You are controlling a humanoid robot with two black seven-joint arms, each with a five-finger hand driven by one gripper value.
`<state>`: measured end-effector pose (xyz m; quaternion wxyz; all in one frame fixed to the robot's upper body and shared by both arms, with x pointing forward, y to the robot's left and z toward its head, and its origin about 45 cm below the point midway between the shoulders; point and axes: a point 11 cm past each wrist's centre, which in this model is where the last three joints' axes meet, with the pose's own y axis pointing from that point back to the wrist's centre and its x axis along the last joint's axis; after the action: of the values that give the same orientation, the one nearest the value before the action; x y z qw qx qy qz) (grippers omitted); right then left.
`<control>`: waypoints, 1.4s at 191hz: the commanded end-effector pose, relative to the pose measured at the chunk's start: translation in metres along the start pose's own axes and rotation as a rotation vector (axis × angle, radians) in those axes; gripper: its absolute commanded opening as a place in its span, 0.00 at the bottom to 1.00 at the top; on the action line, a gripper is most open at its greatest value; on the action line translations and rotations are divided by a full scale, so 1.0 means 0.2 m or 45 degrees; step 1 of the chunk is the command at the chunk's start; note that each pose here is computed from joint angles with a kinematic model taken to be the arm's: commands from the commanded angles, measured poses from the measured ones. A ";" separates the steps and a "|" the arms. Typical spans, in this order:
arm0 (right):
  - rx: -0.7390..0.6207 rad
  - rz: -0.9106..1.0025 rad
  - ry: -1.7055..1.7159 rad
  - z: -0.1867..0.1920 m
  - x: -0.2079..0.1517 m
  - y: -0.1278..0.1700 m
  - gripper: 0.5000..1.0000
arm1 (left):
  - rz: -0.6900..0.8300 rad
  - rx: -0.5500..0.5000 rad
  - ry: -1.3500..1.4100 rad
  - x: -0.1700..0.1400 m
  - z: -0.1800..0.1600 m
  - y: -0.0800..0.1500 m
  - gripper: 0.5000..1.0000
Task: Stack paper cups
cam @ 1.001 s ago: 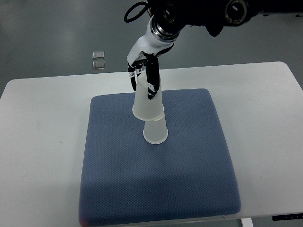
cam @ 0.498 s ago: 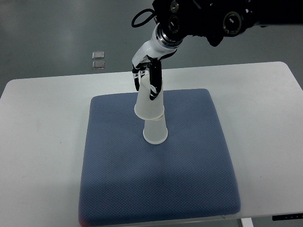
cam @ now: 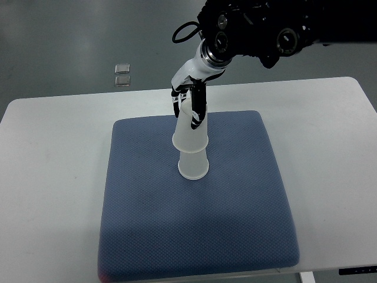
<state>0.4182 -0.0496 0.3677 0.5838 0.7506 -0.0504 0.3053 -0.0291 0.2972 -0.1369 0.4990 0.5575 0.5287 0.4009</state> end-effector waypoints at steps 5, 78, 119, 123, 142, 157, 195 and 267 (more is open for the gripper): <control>-0.002 -0.008 -0.005 0.01 -0.01 -0.01 0.40 | -0.002 0.000 0.000 0.00 0.00 0.00 1.00; -0.008 -0.015 -0.027 0.05 -0.04 -0.06 0.45 | 0.000 0.000 0.000 0.00 0.00 0.00 1.00; -0.007 -0.004 -0.047 0.06 -0.06 -0.09 0.55 | 0.002 0.000 0.002 0.00 0.00 0.00 1.00; -0.006 -0.004 -0.050 0.06 -0.07 -0.10 0.55 | 0.000 0.000 0.002 0.00 0.00 0.00 1.00; -0.005 -0.001 -0.055 0.07 -0.07 -0.11 0.57 | 0.002 0.000 0.002 0.00 0.00 0.00 1.00; -0.001 -0.006 -0.061 0.07 -0.08 -0.12 0.57 | 0.002 0.000 0.002 0.00 0.00 0.00 1.00; 0.001 0.000 -0.073 0.08 -0.09 -0.13 0.58 | 0.001 -0.001 0.004 0.00 0.00 0.00 1.00; 0.026 0.084 -0.102 0.06 0.02 -0.09 0.59 | 0.003 -0.001 0.005 0.01 0.00 0.00 1.00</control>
<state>0.4235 -0.0591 0.3362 0.5772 0.7622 -0.0729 0.2839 -0.0288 0.2978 -0.1369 0.4979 0.5570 0.5289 0.4025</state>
